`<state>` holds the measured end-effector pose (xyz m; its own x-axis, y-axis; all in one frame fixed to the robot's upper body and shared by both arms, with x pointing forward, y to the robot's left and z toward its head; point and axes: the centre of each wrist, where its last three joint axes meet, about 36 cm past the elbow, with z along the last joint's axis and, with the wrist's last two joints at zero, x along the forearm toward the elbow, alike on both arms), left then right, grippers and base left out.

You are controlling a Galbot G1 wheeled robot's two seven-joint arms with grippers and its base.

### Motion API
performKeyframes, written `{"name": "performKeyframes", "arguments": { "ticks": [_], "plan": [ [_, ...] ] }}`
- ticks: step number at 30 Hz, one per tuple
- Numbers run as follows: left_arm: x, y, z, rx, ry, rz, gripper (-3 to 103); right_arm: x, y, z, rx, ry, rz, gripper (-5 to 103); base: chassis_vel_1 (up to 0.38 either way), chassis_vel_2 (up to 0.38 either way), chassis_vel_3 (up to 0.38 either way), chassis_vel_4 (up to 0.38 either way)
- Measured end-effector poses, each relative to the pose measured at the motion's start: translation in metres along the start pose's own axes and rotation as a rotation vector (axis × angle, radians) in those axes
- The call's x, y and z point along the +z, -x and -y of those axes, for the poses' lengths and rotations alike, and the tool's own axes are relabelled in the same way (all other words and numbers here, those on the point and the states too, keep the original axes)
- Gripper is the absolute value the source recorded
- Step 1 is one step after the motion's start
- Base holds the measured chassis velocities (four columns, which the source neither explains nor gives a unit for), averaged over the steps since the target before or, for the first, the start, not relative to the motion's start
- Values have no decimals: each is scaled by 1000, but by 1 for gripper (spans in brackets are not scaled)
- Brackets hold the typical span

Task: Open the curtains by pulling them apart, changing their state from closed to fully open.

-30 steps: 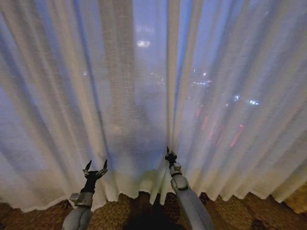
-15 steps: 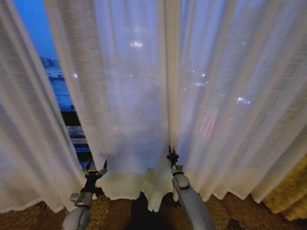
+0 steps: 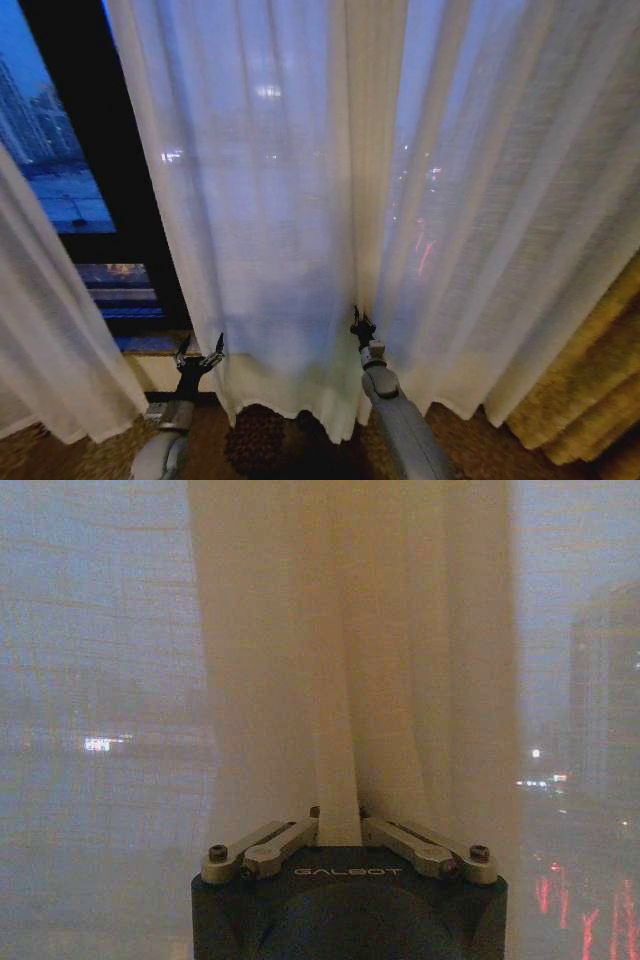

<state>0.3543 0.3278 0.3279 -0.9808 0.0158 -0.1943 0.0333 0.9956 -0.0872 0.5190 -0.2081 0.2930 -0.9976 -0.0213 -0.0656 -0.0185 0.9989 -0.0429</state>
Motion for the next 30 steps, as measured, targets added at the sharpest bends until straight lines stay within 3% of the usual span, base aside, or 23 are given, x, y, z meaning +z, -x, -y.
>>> {"name": "performKeyframes", "arguments": {
  "ticks": [30],
  "plan": [
    [0,0,0,0,0,0,100,0,-10,14,13,9,9,0,-353,-353,347,360]
  ]
}}
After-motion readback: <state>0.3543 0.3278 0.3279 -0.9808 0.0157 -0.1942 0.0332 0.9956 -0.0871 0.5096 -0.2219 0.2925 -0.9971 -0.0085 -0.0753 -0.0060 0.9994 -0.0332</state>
